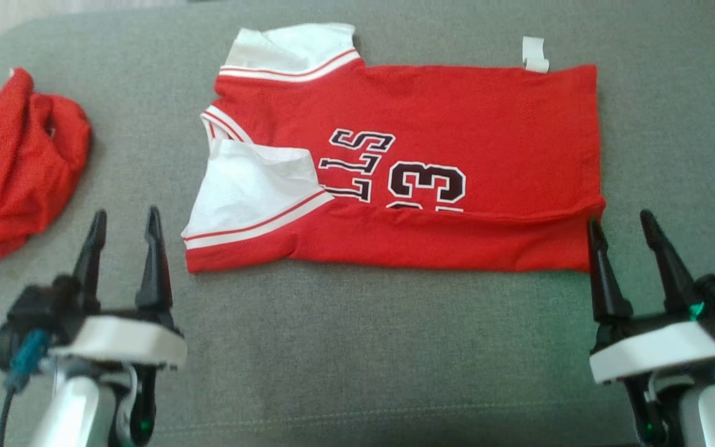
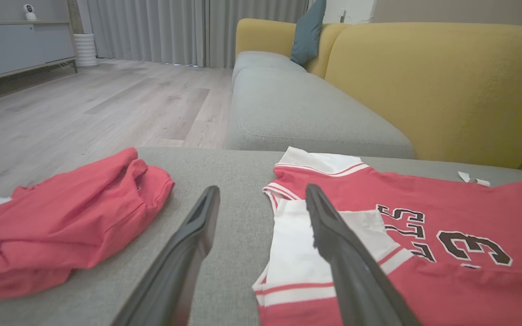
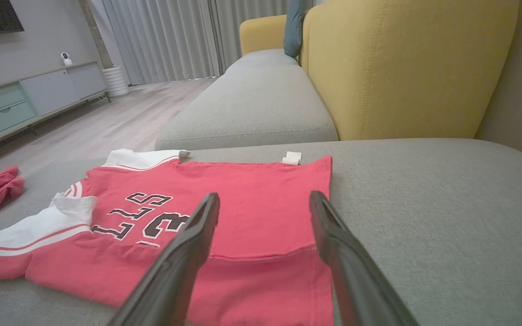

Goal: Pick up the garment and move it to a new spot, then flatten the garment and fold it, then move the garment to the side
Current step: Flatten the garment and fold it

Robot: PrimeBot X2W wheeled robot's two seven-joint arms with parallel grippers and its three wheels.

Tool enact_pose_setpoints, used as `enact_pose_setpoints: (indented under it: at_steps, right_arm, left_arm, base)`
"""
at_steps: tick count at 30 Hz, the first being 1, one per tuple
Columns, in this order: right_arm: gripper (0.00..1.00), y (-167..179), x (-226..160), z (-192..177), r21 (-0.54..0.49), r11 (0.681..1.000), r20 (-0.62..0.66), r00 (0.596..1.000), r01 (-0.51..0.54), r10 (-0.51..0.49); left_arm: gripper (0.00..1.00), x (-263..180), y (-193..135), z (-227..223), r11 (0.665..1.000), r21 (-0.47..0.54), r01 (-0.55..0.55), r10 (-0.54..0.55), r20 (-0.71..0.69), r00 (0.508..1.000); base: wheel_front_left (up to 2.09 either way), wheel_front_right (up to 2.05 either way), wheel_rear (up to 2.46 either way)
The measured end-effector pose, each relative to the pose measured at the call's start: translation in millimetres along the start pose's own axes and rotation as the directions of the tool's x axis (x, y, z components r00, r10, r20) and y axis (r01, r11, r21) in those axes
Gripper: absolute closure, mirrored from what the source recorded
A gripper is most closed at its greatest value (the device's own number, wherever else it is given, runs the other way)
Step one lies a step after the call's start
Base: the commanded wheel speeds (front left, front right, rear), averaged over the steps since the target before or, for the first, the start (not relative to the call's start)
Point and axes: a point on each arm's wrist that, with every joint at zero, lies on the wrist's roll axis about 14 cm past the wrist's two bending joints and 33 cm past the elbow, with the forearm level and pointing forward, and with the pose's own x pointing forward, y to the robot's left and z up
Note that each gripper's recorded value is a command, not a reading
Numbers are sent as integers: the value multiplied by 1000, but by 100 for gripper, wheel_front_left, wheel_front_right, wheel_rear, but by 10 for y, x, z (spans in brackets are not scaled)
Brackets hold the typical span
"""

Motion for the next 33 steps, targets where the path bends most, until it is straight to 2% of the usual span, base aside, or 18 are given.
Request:
enact_pose_setpoints:
  at_steps: [5, 11, 16, 22, 24, 29, 33]
  right_arm:
    - [0, 35, -67, -32, 7, 1000, -10, 1000, -5, 5]
    - [0, 44, -70, -13, 8, 1000, -5, 1000, -8, 8]
    - [0, 15, -61, -250, 39, 999, -101, 995, 1, 3]
    - [0, -194, -54, -746, 70, 995, -292, 955, 67, -43]
    - [0, -234, -34, -795, 68, 995, -312, 949, 76, -51]
    - [0, -357, 133, -913, 81, 991, -373, 925, 108, -71]
    - [0, -381, 140, -1082, 94, 988, -450, 890, 122, -67]
  left_arm:
    - [0, -186, 48, -52, 1000, 6, -22, 22, -22, 1000]
    - [0, -200, 9, -9, 1000, 7, -8, 9, -11, 1000]
    - [0, -195, -123, -253, 998, -8, 61, -61, -119, 991]
    - [0, 8, -288, -672, 986, -91, 141, -161, -282, 946]
    - [0, 52, -297, -726, 984, -105, 146, -171, -301, 938]
    - [0, 140, -266, -1088, 981, -144, 131, -182, -440, 880]
    - [0, 160, -258, -1251, 975, -187, 117, -198, -506, 840]
  base:
    - [0, 0, 0]
    - [0, 0, 0]
    - [0, 0, 0]
    - [0, 0, 0]
    - [0, 0, 0]
    - [0, 0, 0]
    - [0, 0, 0]
